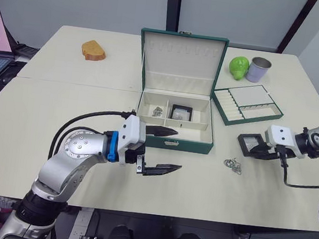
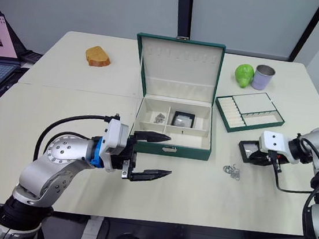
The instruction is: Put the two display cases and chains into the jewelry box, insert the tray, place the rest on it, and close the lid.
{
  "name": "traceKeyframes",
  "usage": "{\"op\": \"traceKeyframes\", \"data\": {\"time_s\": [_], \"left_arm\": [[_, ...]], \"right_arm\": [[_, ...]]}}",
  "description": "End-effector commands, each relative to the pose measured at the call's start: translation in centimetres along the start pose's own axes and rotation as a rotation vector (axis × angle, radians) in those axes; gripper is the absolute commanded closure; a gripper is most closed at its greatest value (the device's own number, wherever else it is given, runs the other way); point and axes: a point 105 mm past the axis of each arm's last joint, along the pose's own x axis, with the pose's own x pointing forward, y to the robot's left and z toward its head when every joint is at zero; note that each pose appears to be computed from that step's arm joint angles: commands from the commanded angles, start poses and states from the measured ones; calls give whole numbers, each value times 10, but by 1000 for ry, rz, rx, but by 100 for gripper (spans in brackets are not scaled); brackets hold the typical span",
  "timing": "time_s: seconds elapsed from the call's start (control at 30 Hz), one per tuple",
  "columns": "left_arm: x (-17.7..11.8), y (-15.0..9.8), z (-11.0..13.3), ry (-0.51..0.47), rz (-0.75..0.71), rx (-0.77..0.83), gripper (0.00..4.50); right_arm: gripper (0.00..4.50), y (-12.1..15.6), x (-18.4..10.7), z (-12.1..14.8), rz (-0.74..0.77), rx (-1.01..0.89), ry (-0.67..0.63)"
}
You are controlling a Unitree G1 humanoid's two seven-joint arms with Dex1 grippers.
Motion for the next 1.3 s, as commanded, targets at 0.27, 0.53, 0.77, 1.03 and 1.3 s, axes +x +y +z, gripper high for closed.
{"op": "traceKeyframes", "data": {"time_s": [0.27,0.53,0.77,1.03,1.3], "left_arm": [[4,1,11,-29,31,23,0],[-13,8,9,-30,177,-21,0],[-40,15,9,-22,373,-58,0],[-75,6,7,-20,578,-91,0],[-92,-5,-1,15,659,-119,0]], "right_arm": [[447,-6,-5,6,-47,6,-41],[447,-28,-37,51,-72,107,-181],[447,-30,-54,118,0,80,-328],[447,-43,-34,185,87,-24,-390],[447,-44,5,222,198,-24,-354]]}}
